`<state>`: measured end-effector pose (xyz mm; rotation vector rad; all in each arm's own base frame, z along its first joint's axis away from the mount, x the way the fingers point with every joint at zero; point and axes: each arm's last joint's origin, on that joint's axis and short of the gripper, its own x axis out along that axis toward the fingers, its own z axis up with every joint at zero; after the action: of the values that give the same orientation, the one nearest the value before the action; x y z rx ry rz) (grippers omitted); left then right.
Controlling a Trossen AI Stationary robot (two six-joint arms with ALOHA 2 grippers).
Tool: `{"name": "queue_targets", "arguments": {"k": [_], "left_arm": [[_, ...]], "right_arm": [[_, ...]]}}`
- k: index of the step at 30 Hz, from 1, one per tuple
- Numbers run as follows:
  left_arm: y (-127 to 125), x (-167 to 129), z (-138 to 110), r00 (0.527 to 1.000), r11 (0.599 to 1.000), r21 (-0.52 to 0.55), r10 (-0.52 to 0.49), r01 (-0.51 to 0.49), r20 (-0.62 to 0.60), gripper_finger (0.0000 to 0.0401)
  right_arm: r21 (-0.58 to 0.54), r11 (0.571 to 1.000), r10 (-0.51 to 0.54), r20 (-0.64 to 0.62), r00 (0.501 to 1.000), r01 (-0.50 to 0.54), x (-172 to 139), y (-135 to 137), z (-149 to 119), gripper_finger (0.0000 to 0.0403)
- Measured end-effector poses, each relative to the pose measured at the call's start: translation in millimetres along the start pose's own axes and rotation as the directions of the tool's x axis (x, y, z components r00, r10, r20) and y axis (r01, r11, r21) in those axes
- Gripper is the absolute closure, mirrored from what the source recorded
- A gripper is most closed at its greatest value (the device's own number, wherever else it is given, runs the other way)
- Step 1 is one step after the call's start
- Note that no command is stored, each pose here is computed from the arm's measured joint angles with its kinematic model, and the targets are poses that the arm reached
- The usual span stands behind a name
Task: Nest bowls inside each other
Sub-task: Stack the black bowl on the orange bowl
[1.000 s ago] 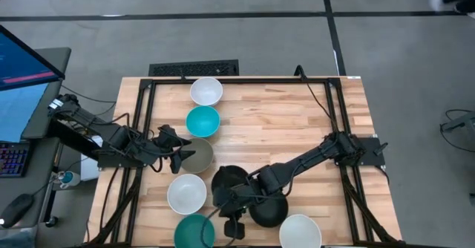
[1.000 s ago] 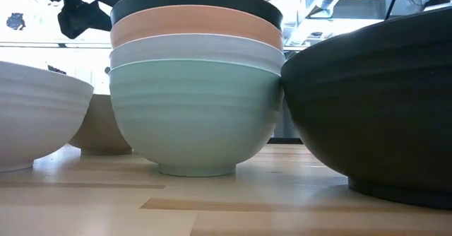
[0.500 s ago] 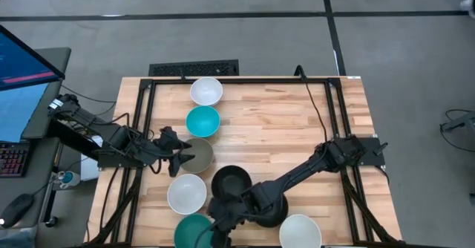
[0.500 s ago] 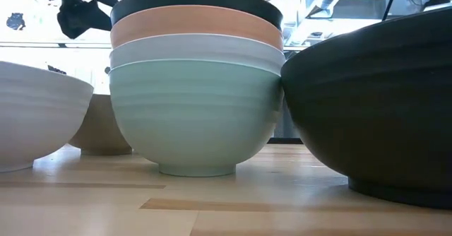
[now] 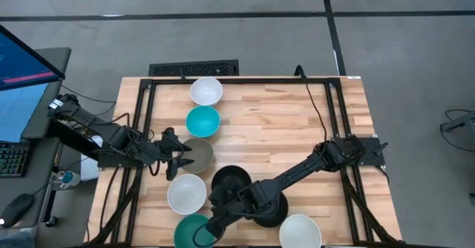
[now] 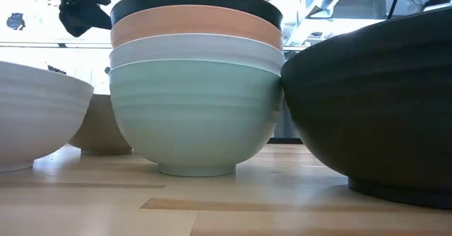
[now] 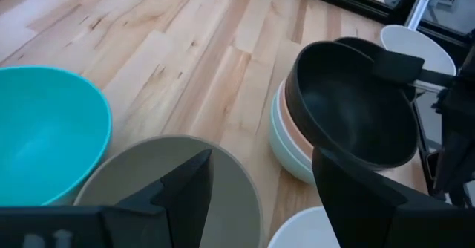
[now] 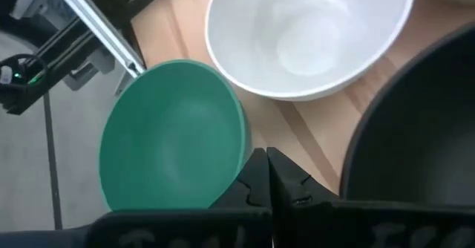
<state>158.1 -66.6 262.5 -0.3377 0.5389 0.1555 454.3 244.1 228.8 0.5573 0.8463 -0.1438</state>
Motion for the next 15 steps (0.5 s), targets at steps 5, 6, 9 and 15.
{"name": "queue_targets", "arguments": {"k": [5, 6, 9, 15], "left_arm": [[-0.1, 0.0, -0.1, 1.0, 1.0, 0.029, -0.001, 0.001, -0.001, 0.0179], [0.0, 0.0, 0.0, 1.0, 0.999, 0.034, -0.001, 0.001, -0.001, 0.0179], [0.0, 0.0, 0.0, 1.0, 0.999, 0.044, 0.001, -0.001, 0.0, 0.0179], [0.1, 0.0, 0.1, 1.0, 0.999, 0.047, 0.004, -0.004, 0.003, 0.0179]], "right_arm": [[0.001, 1.0, -0.026, -0.03, 0.999, 0.026, -0.5, -2.3, -3.3, 0.0399], [0.002, 1.0, -0.024, -0.04, 0.999, 0.024, -0.5, -2.5, -3.8, 0.0399], [0.012, 0.999, -0.037, -0.076, 0.996, 0.038, -0.7, -4.6, -6.0, 0.0399], [0.01, 0.997, -0.072, -0.091, 0.993, 0.073, -0.8, -8.0, -7.7, 0.0399]]}}
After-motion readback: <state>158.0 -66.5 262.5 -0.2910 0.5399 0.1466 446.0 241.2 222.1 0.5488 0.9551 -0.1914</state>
